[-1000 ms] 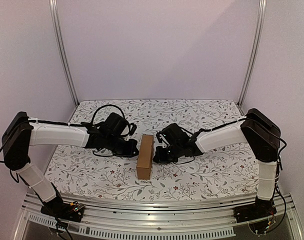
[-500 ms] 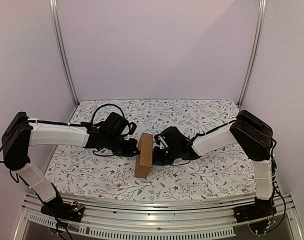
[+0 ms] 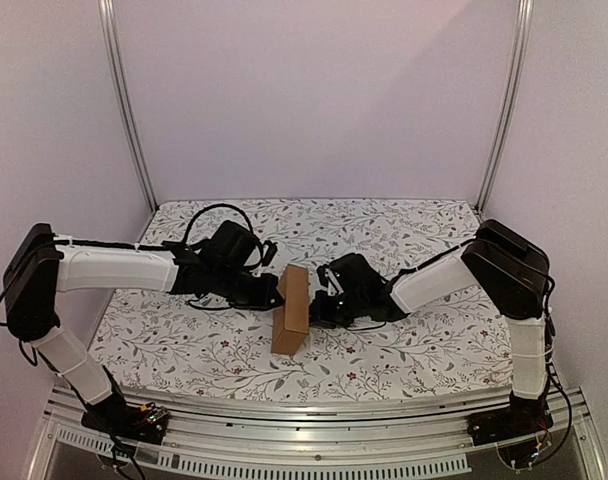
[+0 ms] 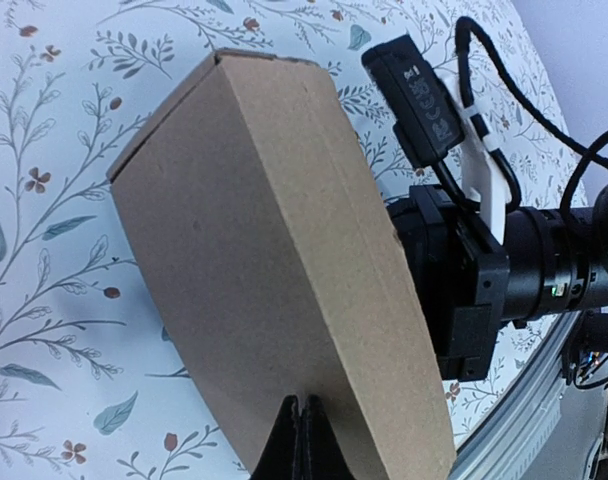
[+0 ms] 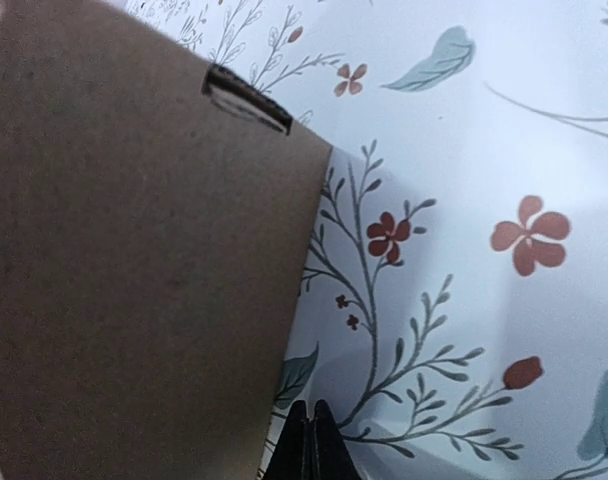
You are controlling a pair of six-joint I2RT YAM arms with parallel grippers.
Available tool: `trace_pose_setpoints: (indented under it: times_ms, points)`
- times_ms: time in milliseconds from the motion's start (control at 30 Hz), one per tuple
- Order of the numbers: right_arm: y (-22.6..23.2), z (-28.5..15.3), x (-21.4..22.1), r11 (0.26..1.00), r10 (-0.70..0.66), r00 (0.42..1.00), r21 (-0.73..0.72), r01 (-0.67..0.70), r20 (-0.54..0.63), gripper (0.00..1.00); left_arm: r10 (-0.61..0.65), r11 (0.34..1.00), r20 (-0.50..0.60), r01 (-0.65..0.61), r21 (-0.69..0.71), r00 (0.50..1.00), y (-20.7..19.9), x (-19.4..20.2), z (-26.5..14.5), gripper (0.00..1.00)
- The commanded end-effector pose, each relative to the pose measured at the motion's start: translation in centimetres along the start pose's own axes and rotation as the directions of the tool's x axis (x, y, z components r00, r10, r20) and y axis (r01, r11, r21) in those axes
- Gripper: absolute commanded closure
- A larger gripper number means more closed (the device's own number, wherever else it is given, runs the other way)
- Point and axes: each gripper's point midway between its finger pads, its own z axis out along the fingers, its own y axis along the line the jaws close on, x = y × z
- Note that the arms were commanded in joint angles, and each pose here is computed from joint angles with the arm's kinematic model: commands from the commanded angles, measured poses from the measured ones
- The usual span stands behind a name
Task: Fold the paper box
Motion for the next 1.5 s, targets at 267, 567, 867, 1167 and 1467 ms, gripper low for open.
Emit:
trace_pose_setpoints:
  times_ms: [267,567,867,1167,1467]
  points:
    - [-8.7,-4.2,0.9,0.951,-0.050,0.999,0.304,0.049,-0.005,1.00,0.033,0.998,0.004,-0.034,0.044,0.999,-2.1,-1.2,0.0,1.00]
    - [-8.1,-8.8,-0.4,0.924,-0.130,0.991,0.363,0.116,0.014,1.00,0.042,0.998,-0.022,-0.040,0.058,0.999,-2.7,-1.5,2.1,1.00]
    - [-5.7,-15.9,-2.7,0.879,-0.262,0.961,0.432,0.202,0.084,1.00,0.057,0.995,-0.029,-0.054,0.083,0.998,-3.4,-1.7,3.0,1.00]
    - [-5.2,-21.8,-4.8,0.797,-0.379,0.913,0.554,0.239,0.150,0.84,0.117,0.992,0.027,-0.118,0.051,0.993,-4.3,-3.9,0.3,0.98]
    - [-4.9,-25.6,-5.8,0.741,-0.449,0.874,0.625,0.248,0.185,0.42,0.188,0.980,0.118,-0.178,-0.085,0.975,-3.6,-6.5,-4.9,0.71]
